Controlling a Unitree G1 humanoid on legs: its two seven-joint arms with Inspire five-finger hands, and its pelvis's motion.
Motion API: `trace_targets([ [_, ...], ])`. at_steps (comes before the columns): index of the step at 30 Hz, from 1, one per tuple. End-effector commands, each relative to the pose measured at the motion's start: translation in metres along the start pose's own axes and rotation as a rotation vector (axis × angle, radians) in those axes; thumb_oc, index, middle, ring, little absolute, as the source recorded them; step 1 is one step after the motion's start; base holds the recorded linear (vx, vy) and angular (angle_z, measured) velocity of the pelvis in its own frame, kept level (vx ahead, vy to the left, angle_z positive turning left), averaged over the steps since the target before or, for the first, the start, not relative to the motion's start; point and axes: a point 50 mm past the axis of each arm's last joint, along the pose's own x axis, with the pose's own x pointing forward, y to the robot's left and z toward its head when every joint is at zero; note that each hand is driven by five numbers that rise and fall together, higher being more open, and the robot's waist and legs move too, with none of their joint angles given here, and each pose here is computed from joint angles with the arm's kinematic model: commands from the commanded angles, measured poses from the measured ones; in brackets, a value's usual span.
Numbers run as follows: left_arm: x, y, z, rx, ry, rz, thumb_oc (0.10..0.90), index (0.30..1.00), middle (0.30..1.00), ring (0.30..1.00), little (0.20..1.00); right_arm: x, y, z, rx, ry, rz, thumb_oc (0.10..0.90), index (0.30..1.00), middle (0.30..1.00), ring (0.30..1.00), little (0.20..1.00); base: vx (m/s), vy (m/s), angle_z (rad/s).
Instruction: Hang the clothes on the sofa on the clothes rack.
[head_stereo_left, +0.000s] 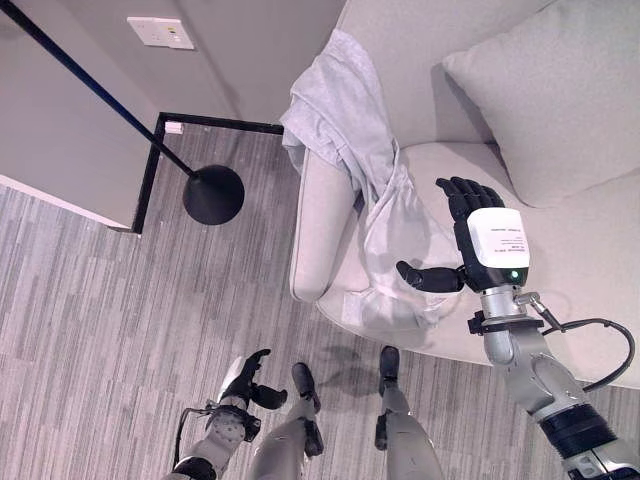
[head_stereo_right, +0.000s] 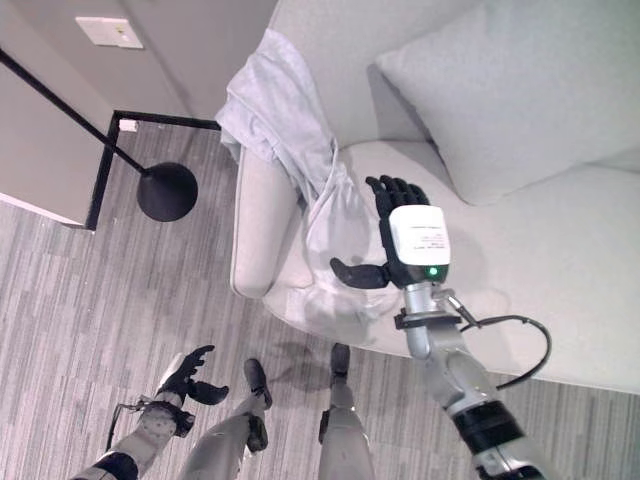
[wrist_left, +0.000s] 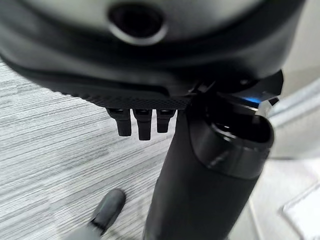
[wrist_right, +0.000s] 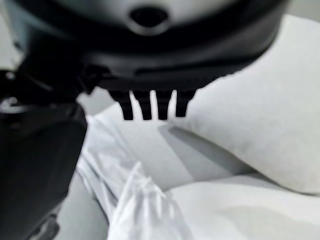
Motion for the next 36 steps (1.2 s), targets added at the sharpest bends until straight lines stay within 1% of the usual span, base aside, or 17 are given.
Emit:
trace_targets([
  [1, -0.007, 0.009, -0.020, 0.060, 0.040, 0.024, 0.800, 0.900, 0.900, 0.900, 0.900, 0.032, -0.022, 0.005, 0.138, 0.044, -0.205, 0.800, 0.900, 0.900, 0.900, 0.900, 0.01, -0.034, 0.00],
  [7, -0.009, 0.011, -0.027, 0.067, 0.063, 0.021, 0.800, 0.900, 0.900, 0.900, 0.900, 0.047, -0.021, -0.007, 0.199, 0.144, -0.221, 0.800, 0.900, 0.900, 0.900, 0.900, 0.02, -0.024, 0.05],
  [11, -0.010, 0.014, -0.032, 0.073, 0.081, 0.028, 0.800, 0.900, 0.900, 0.900, 0.900, 0.057, -0.031, -0.018, 0.175, 0.185, -0.256, 0.800, 0.900, 0.900, 0.900, 0.900, 0.01, -0.008, 0.05],
  [15, -0.007, 0.017, -0.026, 0.082, 0.056, 0.031, 0.800, 0.900, 0.900, 0.900, 0.900, 0.064, -0.032, -0.021, 0.194, 0.208, -0.254, 0.800, 0.900, 0.900, 0.900, 0.900, 0.00, -0.001, 0.01],
  [18, -0.004, 0.021, -0.019, 0.085, 0.023, 0.036, 0.800, 0.900, 0.900, 0.900, 0.900, 0.070, -0.029, -0.024, 0.199, 0.228, -0.210, 0.800, 0.900, 0.900, 0.900, 0.900, 0.00, 0.000, 0.00],
  [20, -0.002, 0.023, -0.013, 0.099, -0.009, 0.030, 0.800, 0.900, 0.900, 0.900, 0.900, 0.075, -0.024, -0.025, 0.201, 0.237, -0.145, 0.800, 0.900, 0.900, 0.900, 0.900, 0.00, 0.000, 0.00],
  [22, -0.001, 0.024, -0.011, 0.104, -0.018, 0.027, 0.800, 0.900, 0.900, 0.900, 0.900, 0.078, -0.024, -0.024, 0.207, 0.236, -0.128, 0.800, 0.900, 0.900, 0.900, 0.900, 0.00, 0.003, 0.02],
  [23, 0.000, 0.029, -0.009, 0.111, -0.028, 0.035, 0.800, 0.900, 0.900, 0.900, 0.900, 0.083, -0.020, -0.026, 0.195, 0.242, -0.065, 0.800, 0.900, 0.900, 0.900, 0.900, 0.01, 0.009, 0.07],
  [26, 0.001, 0.036, -0.008, 0.121, -0.039, 0.048, 0.800, 0.900, 0.900, 0.900, 0.900, 0.091, -0.021, -0.026, 0.176, 0.251, -0.023, 0.800, 0.900, 0.900, 0.900, 0.900, 0.02, 0.000, 0.12],
  [29, 0.002, 0.042, -0.004, 0.120, -0.059, 0.071, 0.800, 0.900, 0.900, 0.900, 0.900, 0.099, -0.029, -0.030, 0.142, 0.261, -0.034, 0.800, 0.900, 0.900, 0.900, 0.900, 0.01, 0.002, 0.09],
  [33, 0.005, 0.049, 0.006, 0.159, -0.118, 0.088, 0.800, 0.900, 0.900, 0.900, 0.900, 0.115, -0.049, -0.033, 0.101, 0.275, -0.081, 0.800, 0.900, 0.900, 0.900, 0.900, 0.00, 0.009, 0.06],
  [36, 0.005, 0.050, 0.011, 0.176, -0.146, 0.088, 0.800, 0.900, 0.900, 0.900, 0.900, 0.124, -0.058, -0.031, 0.124, 0.301, -0.102, 0.800, 0.900, 0.900, 0.900, 0.900, -0.03, 0.033, 0.04],
])
